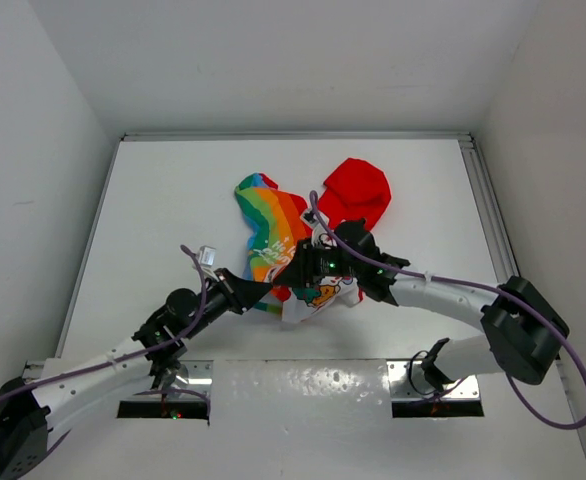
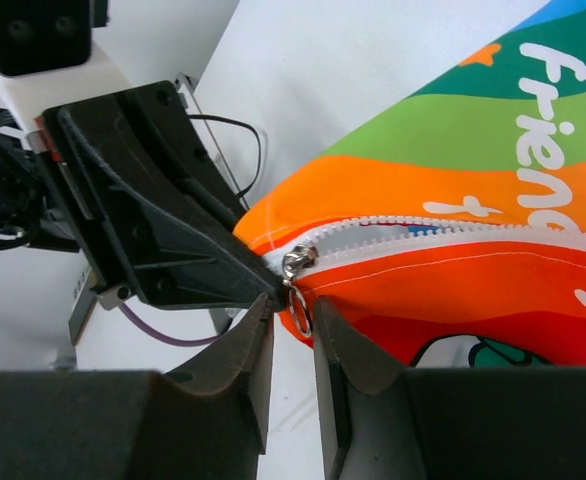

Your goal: Zip up the jacket

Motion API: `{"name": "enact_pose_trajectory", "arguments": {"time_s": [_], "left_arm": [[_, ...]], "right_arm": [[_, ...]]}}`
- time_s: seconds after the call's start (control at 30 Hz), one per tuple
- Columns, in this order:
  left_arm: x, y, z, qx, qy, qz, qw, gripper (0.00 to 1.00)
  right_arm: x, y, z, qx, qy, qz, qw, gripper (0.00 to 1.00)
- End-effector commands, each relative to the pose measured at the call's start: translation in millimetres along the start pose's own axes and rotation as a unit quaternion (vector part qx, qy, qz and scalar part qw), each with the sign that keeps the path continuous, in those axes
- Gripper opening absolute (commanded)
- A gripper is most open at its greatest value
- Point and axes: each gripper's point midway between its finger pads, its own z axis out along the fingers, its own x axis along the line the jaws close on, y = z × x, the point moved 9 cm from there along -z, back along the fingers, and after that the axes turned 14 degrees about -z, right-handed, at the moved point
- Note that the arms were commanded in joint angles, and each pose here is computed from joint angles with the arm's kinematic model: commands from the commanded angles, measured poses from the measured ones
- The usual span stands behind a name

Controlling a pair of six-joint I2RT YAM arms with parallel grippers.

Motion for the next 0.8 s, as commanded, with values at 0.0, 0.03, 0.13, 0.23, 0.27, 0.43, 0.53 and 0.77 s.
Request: {"name": "enact_pose_trajectory", "arguments": {"time_s": [0.0, 0.03, 0.13, 0.23, 0.27, 0.43, 0.53, 0.77], "left_arm": [[-4.5, 0.8, 0.2, -0.005, -0.022, 0.001, 1.0, 0.0], [-4.4, 0.9, 0.4, -0.005, -0.022, 0.001, 1.0, 0.0], [-4.5, 0.7, 0.1, -0.005, -0.023, -0.001, 1.0, 0.0], [-5.3, 1.0, 0.2, -0.006, -0.024, 0.0, 1.0, 0.0], [-4.9, 0.9, 0.2, -0.006, -0.024, -0.001, 1.0, 0.0], [-5.5, 1.0, 0.1, -0.006, -0.026, -0.003, 1.0, 0.0], [-7.3, 1.7, -0.5, -0.008, -0.031, -0.003, 0.999, 0.0], [-7.9, 2.1, -1.0, -0.009, -0.032, -0.003, 0.999, 0.0]], "right_arm": [[12.2, 14.8, -5.3, -0.035, 0.028, -0.016, 0.999, 0.22], [12.1, 13.7, -4.5, -0.032, 0.029, -0.013, 0.999, 0.22], [10.5, 11.1, -2.9, -0.027, 0.028, -0.007, 0.999, 0.22], [8.0, 7.6, -0.1, -0.024, 0.029, 0.001, 0.999, 0.22], [7.8, 6.5, 0.2, -0.023, 0.031, 0.003, 0.999, 0.22], [7.1, 7.0, 4.0, -0.025, 0.037, 0.009, 0.999, 0.18], [6.0, 6.3, 5.4, -0.026, 0.036, 0.012, 0.999, 0.19], [3.9, 1.8, 7.0, -0.027, 0.036, 0.02, 0.999, 0.19]]}}
